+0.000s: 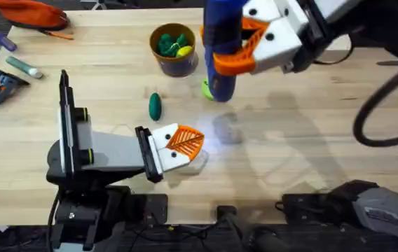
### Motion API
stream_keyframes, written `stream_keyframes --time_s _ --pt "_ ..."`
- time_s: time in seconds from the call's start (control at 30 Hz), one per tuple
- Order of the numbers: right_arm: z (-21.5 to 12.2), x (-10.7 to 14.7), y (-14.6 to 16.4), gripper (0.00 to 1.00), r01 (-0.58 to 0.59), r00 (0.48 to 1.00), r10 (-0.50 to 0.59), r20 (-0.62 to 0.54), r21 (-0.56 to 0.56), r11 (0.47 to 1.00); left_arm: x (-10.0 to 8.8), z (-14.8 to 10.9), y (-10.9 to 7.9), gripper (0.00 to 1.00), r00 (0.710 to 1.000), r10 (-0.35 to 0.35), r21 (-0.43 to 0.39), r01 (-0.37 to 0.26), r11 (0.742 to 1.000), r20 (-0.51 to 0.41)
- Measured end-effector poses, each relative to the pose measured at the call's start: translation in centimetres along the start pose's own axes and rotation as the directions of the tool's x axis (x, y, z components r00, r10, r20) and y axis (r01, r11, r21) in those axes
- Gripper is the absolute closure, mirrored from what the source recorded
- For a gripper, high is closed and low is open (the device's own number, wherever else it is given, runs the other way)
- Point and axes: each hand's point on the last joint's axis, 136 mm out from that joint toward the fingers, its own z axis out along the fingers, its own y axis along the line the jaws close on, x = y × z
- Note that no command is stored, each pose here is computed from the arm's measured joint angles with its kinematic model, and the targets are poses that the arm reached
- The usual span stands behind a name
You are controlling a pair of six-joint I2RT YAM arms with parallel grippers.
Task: Pick up the gripper from the table and insert it into the empty holder that is missing its gripper. Then pick up a screw, insert it into the mounting hole, and use the screwdriver to tighten it. Finally, clean up the table by picking up the vegetable and placing it into the bucket.
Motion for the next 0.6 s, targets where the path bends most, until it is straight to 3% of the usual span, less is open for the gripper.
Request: stream_keyframes --time_s 0.4,0.6 --pt "-0.7 0.2 -5.3 0.975 -0.122 0.989 0.139 -0.043 0.279 0.953 0.0 0.0 0.0 0.985 1.000 0.000 0.000 0.000 1.000 0.000" --pt "-1.0 0.4 -6.1 0.975 -0.128 0.987 0.151 -0.048 0.325 0.937 0.0 0.0 0.0 0.985 1.000 0.000 0.000 0.000 1.000 0.000"
